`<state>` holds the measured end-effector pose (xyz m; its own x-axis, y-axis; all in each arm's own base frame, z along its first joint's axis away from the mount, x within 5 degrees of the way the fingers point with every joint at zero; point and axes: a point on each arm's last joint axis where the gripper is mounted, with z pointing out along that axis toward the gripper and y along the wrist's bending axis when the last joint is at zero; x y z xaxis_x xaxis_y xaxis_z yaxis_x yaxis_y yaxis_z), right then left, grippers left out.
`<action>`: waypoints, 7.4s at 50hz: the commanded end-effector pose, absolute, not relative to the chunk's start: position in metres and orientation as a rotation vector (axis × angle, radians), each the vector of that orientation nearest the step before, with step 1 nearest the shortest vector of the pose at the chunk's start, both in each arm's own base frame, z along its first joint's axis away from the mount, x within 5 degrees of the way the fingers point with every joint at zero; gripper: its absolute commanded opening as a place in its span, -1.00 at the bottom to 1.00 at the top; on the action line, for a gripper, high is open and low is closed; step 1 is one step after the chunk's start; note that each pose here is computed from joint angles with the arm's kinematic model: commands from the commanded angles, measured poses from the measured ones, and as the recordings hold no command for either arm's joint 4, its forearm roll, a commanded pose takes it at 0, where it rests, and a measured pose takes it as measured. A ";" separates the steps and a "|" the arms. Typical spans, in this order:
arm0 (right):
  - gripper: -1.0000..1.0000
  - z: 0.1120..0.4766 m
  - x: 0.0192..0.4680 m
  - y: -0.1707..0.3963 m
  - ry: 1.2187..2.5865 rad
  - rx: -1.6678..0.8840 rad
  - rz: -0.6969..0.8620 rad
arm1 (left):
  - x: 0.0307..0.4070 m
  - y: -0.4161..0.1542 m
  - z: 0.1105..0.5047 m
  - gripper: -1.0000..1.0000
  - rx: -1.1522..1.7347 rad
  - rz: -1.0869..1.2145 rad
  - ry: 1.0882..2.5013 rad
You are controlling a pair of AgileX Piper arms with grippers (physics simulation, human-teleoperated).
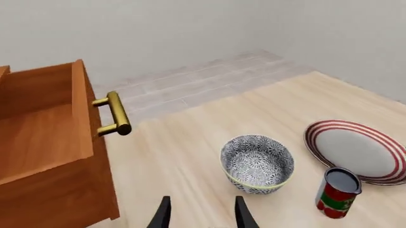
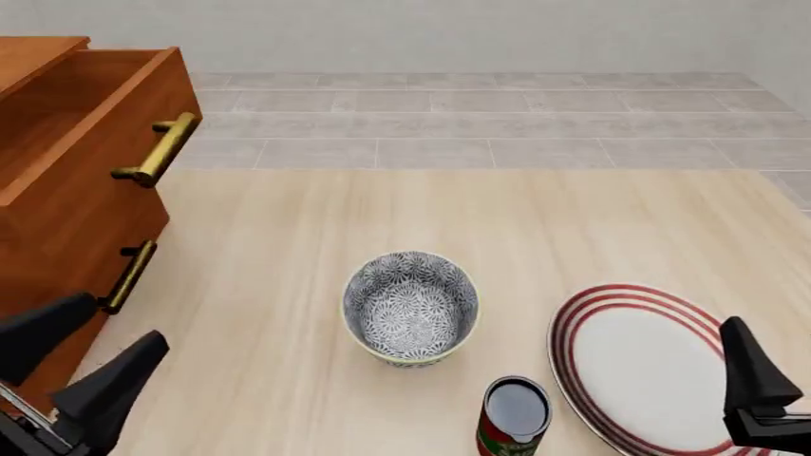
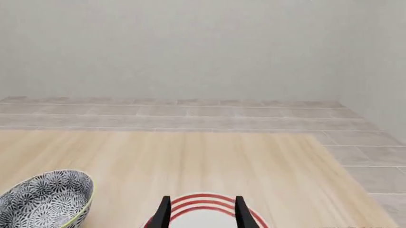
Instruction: Put the ketchup in the top drawer of the cabinet.
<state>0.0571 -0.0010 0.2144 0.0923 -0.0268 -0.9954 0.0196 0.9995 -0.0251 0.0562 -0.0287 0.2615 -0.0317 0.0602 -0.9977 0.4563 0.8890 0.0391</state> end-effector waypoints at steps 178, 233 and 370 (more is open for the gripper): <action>1.00 0.207 0.058 -0.001 1.559 0.026 0.010 | 0.136 -0.301 0.141 1.00 1.351 -0.557 1.767; 1.00 0.205 0.057 -0.001 1.577 0.032 0.017 | 0.142 -0.295 0.163 -1.00 1.300 -0.565 1.741; 1.00 0.208 0.115 0.008 1.571 -0.112 -0.008 | 0.033 -0.019 0.382 -1.00 0.566 -0.285 1.738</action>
<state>0.1135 0.0077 0.2090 0.0018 -0.0677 -0.9977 -0.0677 0.9954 -0.0677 0.0350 -0.0208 0.3827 -0.1703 0.1918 -0.9666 0.5236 0.8486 0.0761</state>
